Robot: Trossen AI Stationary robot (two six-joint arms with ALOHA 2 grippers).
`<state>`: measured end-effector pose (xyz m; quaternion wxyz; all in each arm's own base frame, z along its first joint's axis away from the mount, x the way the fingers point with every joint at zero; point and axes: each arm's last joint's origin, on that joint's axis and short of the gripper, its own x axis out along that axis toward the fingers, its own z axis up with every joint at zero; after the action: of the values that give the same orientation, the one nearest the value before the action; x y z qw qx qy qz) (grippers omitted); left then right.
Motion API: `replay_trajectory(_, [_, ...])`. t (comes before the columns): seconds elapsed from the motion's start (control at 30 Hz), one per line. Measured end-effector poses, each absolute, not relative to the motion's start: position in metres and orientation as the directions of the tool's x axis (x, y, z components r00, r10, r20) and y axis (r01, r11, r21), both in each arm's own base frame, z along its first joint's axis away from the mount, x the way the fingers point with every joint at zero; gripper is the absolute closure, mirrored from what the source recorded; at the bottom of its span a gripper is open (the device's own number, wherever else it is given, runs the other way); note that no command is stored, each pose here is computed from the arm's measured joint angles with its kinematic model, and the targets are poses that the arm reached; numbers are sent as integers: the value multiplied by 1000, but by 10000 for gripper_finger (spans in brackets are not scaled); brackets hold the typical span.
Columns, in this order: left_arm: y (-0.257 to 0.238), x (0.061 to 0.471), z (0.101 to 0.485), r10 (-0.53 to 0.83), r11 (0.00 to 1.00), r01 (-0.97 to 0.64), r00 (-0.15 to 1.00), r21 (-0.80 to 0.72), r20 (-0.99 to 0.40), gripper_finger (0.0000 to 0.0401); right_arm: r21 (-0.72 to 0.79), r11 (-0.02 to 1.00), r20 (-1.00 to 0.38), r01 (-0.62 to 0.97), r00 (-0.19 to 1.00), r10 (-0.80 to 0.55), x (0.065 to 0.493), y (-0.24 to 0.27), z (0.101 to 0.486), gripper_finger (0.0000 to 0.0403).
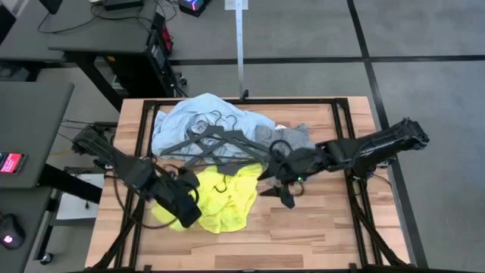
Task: Hang clothes
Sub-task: Hang the yellow shirt on the rack
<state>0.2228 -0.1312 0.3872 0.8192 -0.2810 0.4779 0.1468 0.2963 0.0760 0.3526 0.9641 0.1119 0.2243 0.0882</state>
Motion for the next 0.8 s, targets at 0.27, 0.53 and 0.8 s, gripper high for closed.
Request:
replay_trajectory(0.27, [-105, 215, 441, 43, 879, -396, 618, -264, -785, 401, 213, 970, -315, -116, 932, 181, 322, 64, 348, 159])
replay_trajectory(0.53, [-84, 218, 463, 73, 934, -302, 684, -190, -726, 401, 276, 958, -288, -79, 944, 161, 369, 62, 308, 159])
replay_trajectory(0.8, [-73, 219, 472, 92, 954, -264, 712, -144, -696, 401, 383, 921, -227, -68, 960, 166, 407, 66, 265, 159])
